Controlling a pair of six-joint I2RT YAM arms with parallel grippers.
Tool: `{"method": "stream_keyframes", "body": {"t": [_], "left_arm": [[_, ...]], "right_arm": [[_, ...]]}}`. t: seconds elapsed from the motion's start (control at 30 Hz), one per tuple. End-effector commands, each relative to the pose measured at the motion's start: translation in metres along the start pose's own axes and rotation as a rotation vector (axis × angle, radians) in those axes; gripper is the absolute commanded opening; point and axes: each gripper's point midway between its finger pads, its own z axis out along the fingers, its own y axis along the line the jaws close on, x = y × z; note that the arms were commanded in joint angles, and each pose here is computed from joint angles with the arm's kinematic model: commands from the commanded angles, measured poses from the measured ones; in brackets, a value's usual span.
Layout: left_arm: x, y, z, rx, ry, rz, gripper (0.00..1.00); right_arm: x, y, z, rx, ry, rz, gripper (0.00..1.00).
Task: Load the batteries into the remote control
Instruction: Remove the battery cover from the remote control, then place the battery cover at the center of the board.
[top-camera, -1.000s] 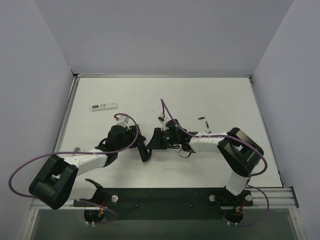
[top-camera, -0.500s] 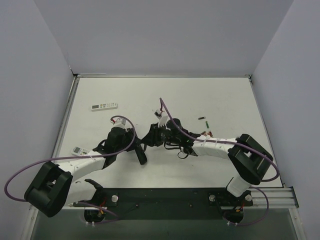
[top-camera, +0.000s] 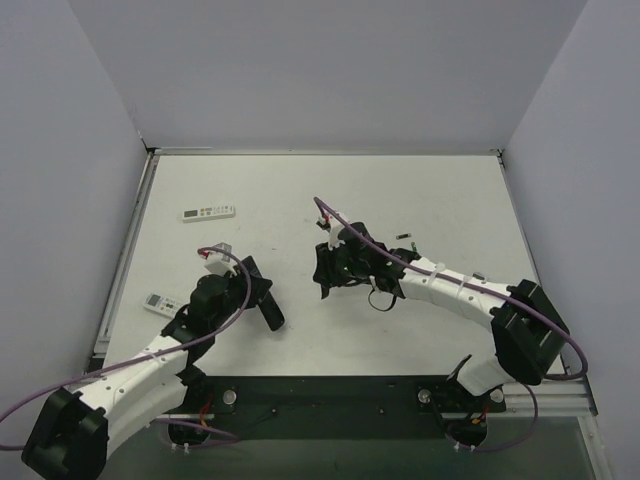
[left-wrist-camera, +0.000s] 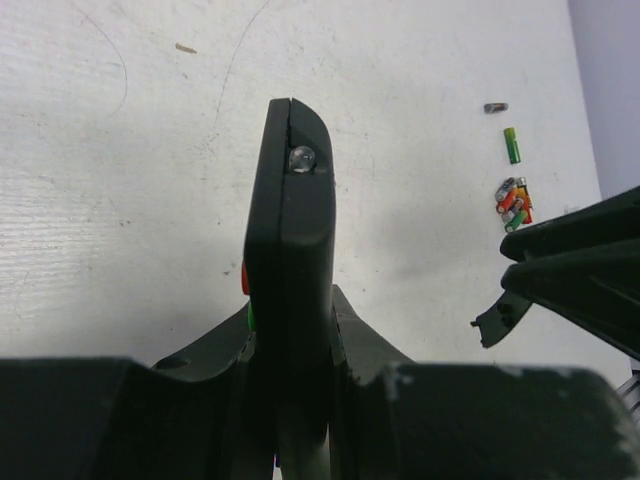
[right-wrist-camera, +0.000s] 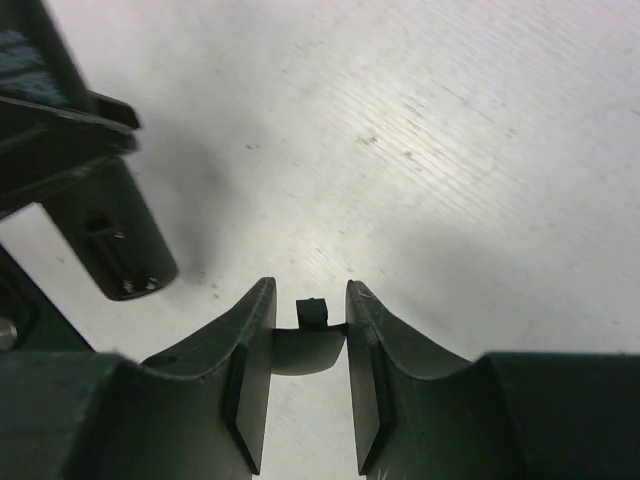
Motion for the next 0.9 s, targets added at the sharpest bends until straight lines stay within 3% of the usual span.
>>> {"method": "stream_keyframes", "body": {"t": [0.0, 0.2, 0.43, 0.63, 0.83, 0.87], "left_arm": [[-0.037, -0.034, -0.018, 0.180, -0.174, 0.042, 0.00], [-0.049, -0.067, -0.046, 0.353, -0.222, 0.063, 0.00], [-0.057, -0.079, -0.065, 0.382, -0.218, 0.064, 0.00], [-0.069, -0.078, -0.074, 0.323, -0.229, 0.046, 0.00], [-0.072, -0.074, -0.081, 0.261, -0.200, 0.105, 0.00], [-0.075, -0.076, -0.084, 0.266, -0.209, 0.117, 0.00]], "right_arm": [[0.041, -0.043, -0.032, 0.199, 0.271, -0.102, 0.00], [0.068, -0.069, -0.022, 0.271, 0.430, -0.095, 0.01], [0.082, -0.085, 0.004, 0.332, 0.508, -0.122, 0.03], [0.081, -0.092, 0.007, 0.377, 0.512, -0.163, 0.24], [0.067, -0.091, -0.005, 0.397, 0.459, -0.178, 0.67], [0.062, -0.089, -0.007, 0.392, 0.443, -0.179, 0.79]]}}
